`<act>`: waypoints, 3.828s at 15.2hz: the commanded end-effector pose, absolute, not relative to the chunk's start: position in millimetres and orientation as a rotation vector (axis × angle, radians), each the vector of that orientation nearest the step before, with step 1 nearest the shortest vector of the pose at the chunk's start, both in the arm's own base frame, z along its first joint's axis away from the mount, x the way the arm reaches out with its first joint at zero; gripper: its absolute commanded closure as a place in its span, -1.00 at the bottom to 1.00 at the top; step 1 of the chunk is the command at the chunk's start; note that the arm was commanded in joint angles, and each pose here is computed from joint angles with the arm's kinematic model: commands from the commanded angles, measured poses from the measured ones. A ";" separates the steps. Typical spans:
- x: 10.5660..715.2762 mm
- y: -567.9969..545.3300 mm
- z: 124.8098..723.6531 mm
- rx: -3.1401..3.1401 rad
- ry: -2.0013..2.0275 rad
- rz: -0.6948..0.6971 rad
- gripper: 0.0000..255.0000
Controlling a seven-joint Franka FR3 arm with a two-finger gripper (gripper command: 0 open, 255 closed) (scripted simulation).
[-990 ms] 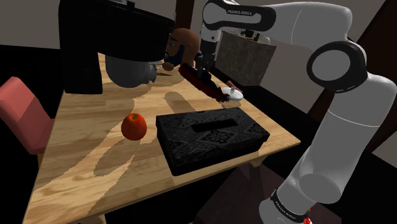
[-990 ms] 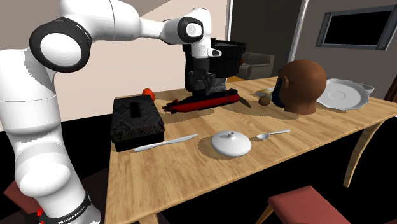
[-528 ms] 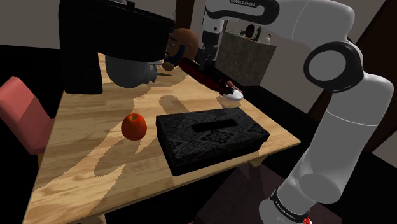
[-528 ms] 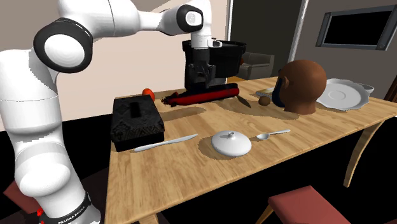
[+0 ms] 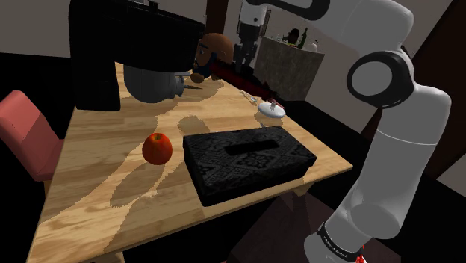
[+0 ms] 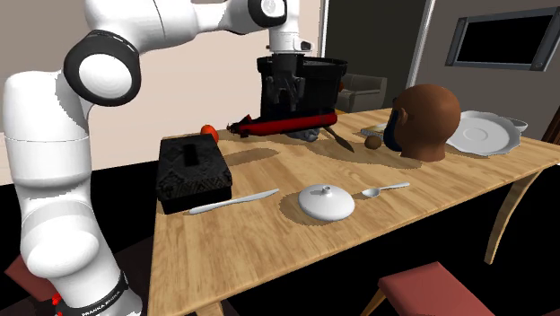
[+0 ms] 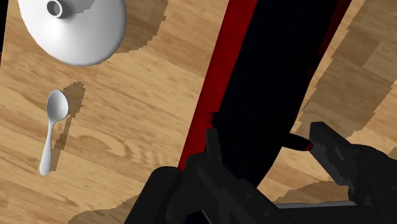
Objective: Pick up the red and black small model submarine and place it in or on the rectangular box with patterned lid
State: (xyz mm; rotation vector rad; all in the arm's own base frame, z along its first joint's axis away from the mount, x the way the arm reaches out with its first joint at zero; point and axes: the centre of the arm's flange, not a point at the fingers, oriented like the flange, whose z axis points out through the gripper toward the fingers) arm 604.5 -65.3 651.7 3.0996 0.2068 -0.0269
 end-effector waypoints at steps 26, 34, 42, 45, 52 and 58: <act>359.5 134.2 700.8 3.099 0.207 -0.023 1.00; 338.6 151.2 671.9 3.099 0.207 -0.023 1.00; 338.6 151.2 629.7 3.099 0.207 -0.023 1.00; 338.6 151.2 613.9 3.099 0.207 -0.023 1.00; 338.6 151.2 597.7 3.099 0.207 -0.023 1.00; 338.5 151.3 597.8 3.099 0.207 -0.023 -1.00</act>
